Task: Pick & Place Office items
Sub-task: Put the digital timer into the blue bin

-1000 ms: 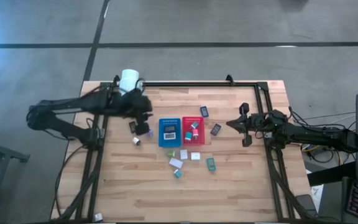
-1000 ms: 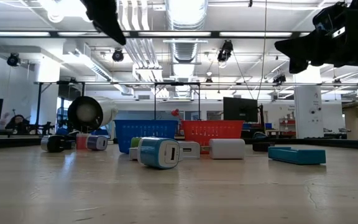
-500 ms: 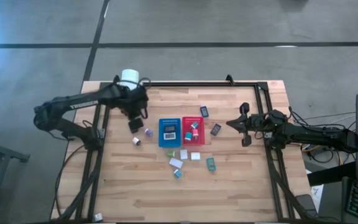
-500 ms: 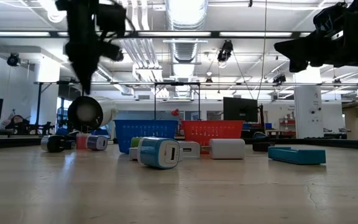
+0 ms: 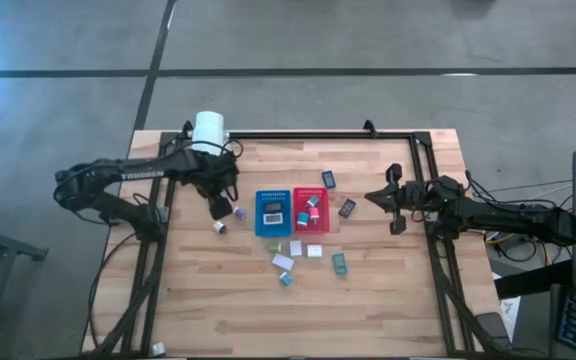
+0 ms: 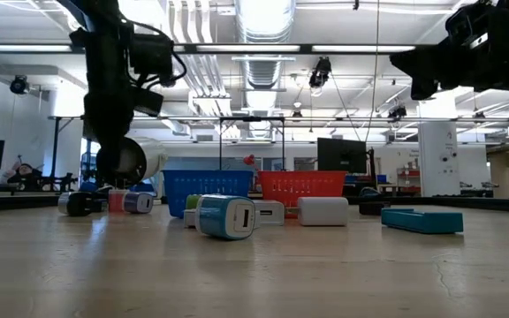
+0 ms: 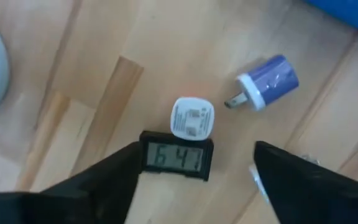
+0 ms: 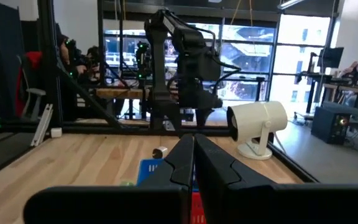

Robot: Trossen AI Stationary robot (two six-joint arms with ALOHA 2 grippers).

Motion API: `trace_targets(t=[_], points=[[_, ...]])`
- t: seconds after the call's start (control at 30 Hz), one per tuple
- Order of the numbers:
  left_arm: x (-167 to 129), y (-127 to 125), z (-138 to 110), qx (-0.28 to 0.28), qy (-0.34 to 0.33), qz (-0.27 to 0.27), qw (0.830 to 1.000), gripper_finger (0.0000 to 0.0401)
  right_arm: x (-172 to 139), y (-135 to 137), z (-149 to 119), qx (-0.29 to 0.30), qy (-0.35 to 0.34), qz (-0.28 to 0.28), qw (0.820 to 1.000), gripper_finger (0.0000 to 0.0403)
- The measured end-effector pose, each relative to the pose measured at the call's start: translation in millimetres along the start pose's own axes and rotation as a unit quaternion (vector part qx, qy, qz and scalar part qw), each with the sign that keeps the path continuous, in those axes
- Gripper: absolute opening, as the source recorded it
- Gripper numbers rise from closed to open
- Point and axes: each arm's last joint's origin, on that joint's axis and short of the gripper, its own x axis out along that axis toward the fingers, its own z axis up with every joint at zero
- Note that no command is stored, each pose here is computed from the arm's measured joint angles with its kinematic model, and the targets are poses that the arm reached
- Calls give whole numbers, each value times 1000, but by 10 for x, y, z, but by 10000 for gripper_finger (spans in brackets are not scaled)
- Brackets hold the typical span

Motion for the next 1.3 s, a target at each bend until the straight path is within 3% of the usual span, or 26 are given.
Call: trace_targets(t=[0.2,0.63,0.87,1.13,1.3], points=[[144,-47,-89,3,9,-1,1000,369,1,2,-16,4,8,3,1000,8],[182,-11,-127,150,23,71,986,370,5,2,4,1,5,5,1000,8],[198,-41,-114,130,8,19,991,370,7,2,12,1,4,5,1000,8],[369,-11,-175,74,-4,26,997,369,7,2,10,3,5,5,1000,8],[400,3,-180,70,7,28,997,369,7,2,10,3,5,5,1000,8]])
